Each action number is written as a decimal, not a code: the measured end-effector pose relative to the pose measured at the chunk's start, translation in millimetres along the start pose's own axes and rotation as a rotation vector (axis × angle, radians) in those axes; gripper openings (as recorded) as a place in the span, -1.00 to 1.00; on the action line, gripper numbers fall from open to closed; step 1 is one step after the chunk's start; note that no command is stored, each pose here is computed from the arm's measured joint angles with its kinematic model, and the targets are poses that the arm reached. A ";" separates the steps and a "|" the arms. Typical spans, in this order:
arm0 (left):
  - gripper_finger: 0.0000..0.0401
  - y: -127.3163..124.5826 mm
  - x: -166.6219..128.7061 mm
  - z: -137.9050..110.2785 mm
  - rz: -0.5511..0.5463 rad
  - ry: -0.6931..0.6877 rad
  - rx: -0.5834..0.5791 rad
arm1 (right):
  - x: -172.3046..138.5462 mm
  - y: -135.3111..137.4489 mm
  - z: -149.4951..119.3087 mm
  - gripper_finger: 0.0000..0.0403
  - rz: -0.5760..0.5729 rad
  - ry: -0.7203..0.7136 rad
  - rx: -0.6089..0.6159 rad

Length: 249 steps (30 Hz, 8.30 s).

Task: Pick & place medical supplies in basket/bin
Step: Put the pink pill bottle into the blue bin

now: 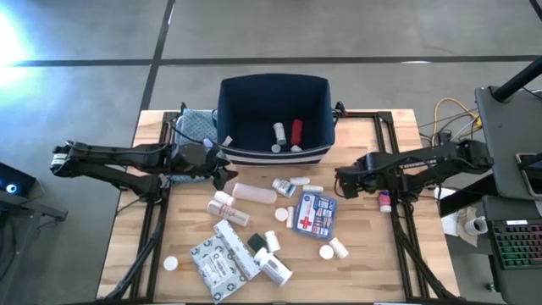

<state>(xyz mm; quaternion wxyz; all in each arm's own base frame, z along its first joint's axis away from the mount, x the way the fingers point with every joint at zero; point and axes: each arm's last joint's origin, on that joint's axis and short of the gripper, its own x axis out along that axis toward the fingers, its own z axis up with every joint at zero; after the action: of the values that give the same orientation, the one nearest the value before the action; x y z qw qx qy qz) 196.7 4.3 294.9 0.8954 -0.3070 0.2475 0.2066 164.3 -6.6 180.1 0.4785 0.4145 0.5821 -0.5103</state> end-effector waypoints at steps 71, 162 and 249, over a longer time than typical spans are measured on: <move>0.47 2.1 7.7 -13.7 0.011 0.049 0.050 | 53.1 54.6 0.3 0.83 -0.541 0.518 -1.065; 0.47 0.9 -7.9 -20.1 -0.029 0.077 0.170 | 47.5 20.0 -83.8 0.07 -0.429 0.213 0.263; 0.47 5.2 -14.2 -16.8 0.006 0.029 0.186 | 23.0 27.3 -82.7 0.01 -0.263 -0.123 0.577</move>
<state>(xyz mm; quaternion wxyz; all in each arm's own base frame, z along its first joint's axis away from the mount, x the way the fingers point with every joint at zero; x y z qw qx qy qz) 177.4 -6.0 289.1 0.9157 -0.2249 0.2796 0.1808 175.2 78.9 153.9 0.3052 0.4228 0.4320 -0.7358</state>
